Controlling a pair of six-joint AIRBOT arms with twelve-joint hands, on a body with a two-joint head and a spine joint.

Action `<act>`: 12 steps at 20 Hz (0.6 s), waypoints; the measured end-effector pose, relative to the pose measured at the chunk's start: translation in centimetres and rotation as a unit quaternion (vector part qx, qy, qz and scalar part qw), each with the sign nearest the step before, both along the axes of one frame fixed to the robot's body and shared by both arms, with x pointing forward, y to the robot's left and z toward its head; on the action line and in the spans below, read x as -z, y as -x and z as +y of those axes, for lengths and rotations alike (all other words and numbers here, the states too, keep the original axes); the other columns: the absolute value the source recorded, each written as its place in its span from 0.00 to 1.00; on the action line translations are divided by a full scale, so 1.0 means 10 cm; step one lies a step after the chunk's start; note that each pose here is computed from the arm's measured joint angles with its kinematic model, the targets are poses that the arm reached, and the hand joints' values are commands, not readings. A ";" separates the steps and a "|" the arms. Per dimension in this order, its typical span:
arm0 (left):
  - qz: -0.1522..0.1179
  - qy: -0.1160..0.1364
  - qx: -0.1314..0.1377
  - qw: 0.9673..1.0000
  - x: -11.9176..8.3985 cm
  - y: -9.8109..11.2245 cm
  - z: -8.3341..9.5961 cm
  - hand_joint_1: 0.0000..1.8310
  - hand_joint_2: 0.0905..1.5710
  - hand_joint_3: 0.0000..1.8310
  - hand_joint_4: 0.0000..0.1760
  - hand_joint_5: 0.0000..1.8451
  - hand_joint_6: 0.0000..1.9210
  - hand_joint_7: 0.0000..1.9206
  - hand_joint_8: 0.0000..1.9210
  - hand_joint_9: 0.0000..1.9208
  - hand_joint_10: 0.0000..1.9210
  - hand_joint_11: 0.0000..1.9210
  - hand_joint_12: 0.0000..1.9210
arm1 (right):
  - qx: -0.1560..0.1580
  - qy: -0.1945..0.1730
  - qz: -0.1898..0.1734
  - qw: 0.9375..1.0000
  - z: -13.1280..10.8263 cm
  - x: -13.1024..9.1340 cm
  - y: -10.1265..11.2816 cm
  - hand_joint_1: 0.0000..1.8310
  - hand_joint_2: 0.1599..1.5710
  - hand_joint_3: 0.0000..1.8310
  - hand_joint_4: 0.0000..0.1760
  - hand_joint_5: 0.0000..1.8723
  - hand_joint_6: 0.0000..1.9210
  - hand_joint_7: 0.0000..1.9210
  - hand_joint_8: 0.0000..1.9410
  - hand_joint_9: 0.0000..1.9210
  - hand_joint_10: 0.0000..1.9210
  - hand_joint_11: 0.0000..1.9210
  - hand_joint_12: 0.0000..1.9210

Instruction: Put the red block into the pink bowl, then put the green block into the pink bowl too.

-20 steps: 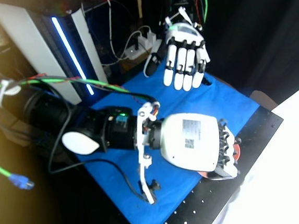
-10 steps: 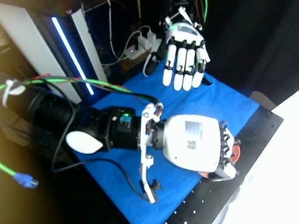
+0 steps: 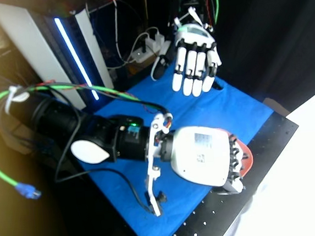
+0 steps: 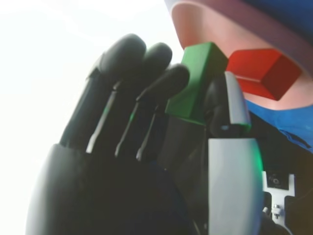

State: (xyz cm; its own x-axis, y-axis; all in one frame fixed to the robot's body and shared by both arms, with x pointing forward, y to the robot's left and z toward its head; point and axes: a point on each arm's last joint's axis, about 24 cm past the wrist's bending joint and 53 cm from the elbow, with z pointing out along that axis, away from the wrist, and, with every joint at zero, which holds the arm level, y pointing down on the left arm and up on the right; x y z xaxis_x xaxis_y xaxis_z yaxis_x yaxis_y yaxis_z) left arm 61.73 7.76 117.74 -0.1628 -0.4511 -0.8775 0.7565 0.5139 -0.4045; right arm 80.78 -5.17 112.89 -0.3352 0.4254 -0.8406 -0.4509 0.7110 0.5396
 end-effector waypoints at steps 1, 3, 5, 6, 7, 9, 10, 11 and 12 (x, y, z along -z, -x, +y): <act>0.000 0.000 0.000 1.000 0.01 0.00 0.00 0.31 0.63 0.00 0.17 0.22 0.00 0.25 0.00 0.25 0.01 0.00 0.60 | 0.000 0.001 0.001 1.000 -0.01 0.02 0.01 0.69 0.66 0.00 0.00 0.54 0.40 0.57 0.52 0.57 0.33 0.44 0.66; 0.001 -0.001 0.000 1.000 0.01 0.00 0.00 0.32 0.64 0.00 0.13 0.21 0.00 0.24 0.00 0.24 0.00 0.00 0.59 | 0.001 0.004 0.004 1.000 -0.02 0.06 0.01 0.70 0.66 0.00 0.00 0.54 0.37 0.55 0.56 0.57 0.39 0.45 0.71; 0.001 -0.001 0.000 1.000 0.01 0.00 0.00 0.32 0.63 0.00 0.11 0.20 0.00 0.24 0.00 0.23 0.00 0.00 0.58 | 0.003 0.008 0.009 1.000 -0.03 0.11 0.01 0.69 0.67 0.00 0.00 0.52 0.41 0.56 0.53 0.55 0.33 0.42 0.68; 0.001 -0.001 0.000 1.000 0.01 0.00 0.00 0.32 0.63 0.00 0.11 0.20 0.00 0.24 0.00 0.23 0.00 0.00 0.58 | 0.003 0.008 0.009 1.000 -0.03 0.11 0.01 0.69 0.67 0.00 0.00 0.52 0.41 0.56 0.53 0.55 0.33 0.42 0.68; 0.001 -0.001 0.000 1.000 0.01 0.00 0.00 0.32 0.63 0.00 0.10 0.21 0.00 0.24 0.00 0.24 0.00 0.00 0.58 | 0.003 0.007 0.009 1.000 -0.03 0.11 0.01 0.69 0.66 0.00 0.00 0.51 0.43 0.57 0.51 0.58 0.26 0.43 0.66; 0.001 -0.001 0.000 1.000 0.01 0.00 0.00 0.33 0.63 0.00 0.13 0.21 0.00 0.24 0.00 0.24 0.00 0.00 0.59 | 0.002 0.008 0.009 1.000 -0.02 0.11 0.01 0.69 0.67 0.00 0.00 0.48 0.47 0.57 0.51 0.59 0.25 0.45 0.65; 0.001 -0.001 0.000 1.000 0.01 0.00 0.00 0.33 0.63 0.00 0.13 0.21 0.00 0.24 0.00 0.24 0.00 0.00 0.59 | 0.002 0.007 0.009 1.000 -0.02 0.11 0.01 0.69 0.67 0.00 0.00 0.48 0.47 0.57 0.51 0.59 0.25 0.45 0.65; 0.001 -0.001 0.000 1.000 0.01 0.00 0.00 0.33 0.64 0.00 0.12 0.21 0.00 0.24 0.00 0.23 0.00 0.00 0.61 | 0.002 0.007 0.009 1.000 -0.02 0.11 0.01 0.69 0.69 0.00 0.00 0.46 0.47 0.54 0.58 0.57 0.39 0.45 0.74; 0.001 -0.001 0.000 1.000 0.01 0.00 0.00 0.33 0.65 0.00 0.03 0.20 0.00 0.22 0.00 0.22 0.00 0.00 0.60 | 0.002 0.007 0.009 1.000 -0.02 0.11 0.01 0.68 0.70 0.00 0.00 0.44 0.49 0.52 0.61 0.53 0.48 0.44 0.77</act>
State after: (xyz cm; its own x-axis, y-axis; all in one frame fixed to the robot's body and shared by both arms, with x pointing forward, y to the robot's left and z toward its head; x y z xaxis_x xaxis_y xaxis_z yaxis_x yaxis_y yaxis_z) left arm 61.69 7.80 117.61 -0.1648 -0.4499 -0.8777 0.7555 0.5146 -0.4056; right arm 80.70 -5.36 111.81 -0.3490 0.4144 -0.8405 -0.4380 0.7208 0.5373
